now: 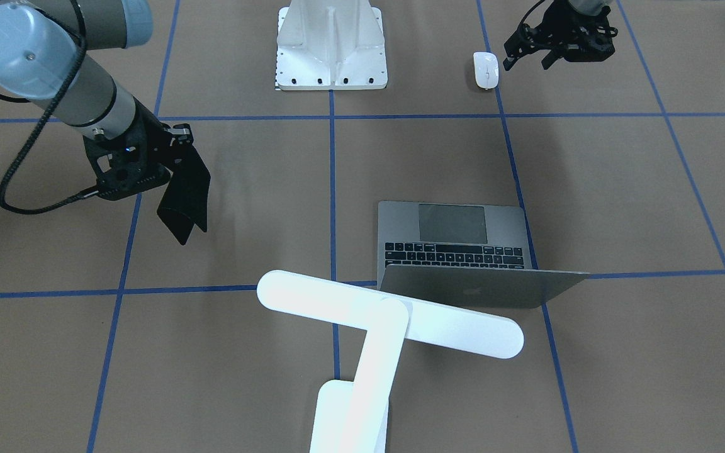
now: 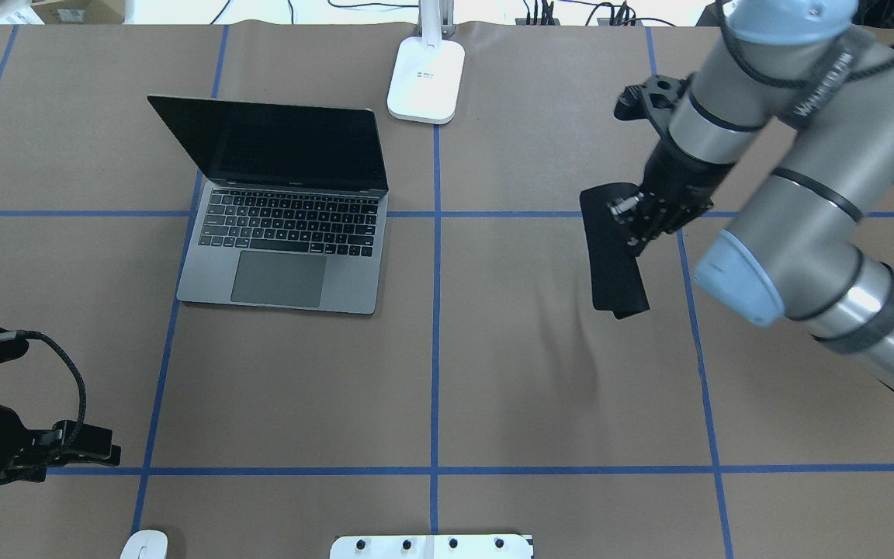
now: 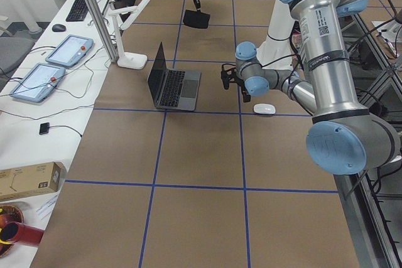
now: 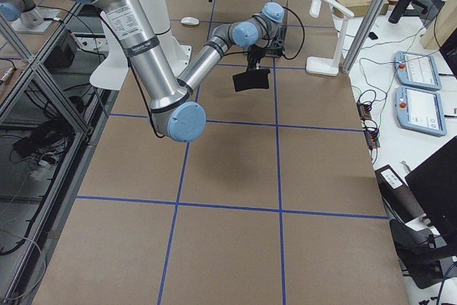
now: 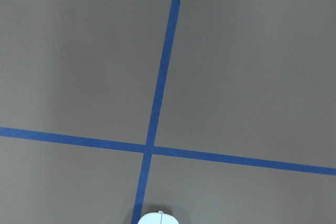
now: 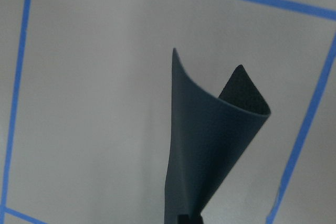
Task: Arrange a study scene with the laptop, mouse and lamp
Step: 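Carry the black mouse pad with the right gripper and lay it beside the laptop, then open and raise the right gripper while the left gripper moves toward the white mouse, then lower the left gripper over the white mouse and grasp it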
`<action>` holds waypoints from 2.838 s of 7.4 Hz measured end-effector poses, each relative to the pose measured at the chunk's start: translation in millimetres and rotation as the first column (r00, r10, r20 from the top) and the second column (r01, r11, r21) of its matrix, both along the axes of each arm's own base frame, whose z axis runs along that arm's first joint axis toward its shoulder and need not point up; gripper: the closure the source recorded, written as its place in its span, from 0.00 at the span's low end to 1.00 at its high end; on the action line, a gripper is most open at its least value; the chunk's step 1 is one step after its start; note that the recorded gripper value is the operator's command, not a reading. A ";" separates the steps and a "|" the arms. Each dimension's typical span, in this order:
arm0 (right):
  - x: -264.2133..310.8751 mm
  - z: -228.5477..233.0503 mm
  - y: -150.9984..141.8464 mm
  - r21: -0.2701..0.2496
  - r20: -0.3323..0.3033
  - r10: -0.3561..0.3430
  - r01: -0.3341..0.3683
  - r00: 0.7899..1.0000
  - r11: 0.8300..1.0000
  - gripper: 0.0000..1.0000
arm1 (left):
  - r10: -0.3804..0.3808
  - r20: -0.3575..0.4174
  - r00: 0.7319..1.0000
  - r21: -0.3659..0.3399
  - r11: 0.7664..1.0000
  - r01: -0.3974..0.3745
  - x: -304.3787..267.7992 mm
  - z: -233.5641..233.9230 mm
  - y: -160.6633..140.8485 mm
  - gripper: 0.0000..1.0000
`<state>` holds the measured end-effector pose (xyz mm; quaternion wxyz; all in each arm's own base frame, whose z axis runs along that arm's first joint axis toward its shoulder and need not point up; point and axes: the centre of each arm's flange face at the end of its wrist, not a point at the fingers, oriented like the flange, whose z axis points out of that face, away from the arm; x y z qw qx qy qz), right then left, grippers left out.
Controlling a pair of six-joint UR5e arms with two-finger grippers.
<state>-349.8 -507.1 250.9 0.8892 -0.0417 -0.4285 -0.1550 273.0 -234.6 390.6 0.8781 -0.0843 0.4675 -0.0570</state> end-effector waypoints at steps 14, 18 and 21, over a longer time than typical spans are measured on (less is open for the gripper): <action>-25.5 -40.6 -36.9 0.181 -0.013 -0.082 0.083 0.997 0.980 0.00 | 0.098 0.064 0.993 -0.078 0.993 -0.093 40.7 34.6 32.3 0.00; -28.9 -34.8 -33.3 0.237 -0.020 -0.077 0.079 0.997 0.968 0.00 | 0.245 0.070 0.967 -0.047 0.969 -0.242 83.9 56.3 68.3 0.01; -38.8 -32.3 -24.8 0.253 -0.040 -0.083 0.091 0.996 0.963 0.00 | 0.303 0.064 0.951 0.018 0.952 -0.305 100.7 62.1 69.7 0.01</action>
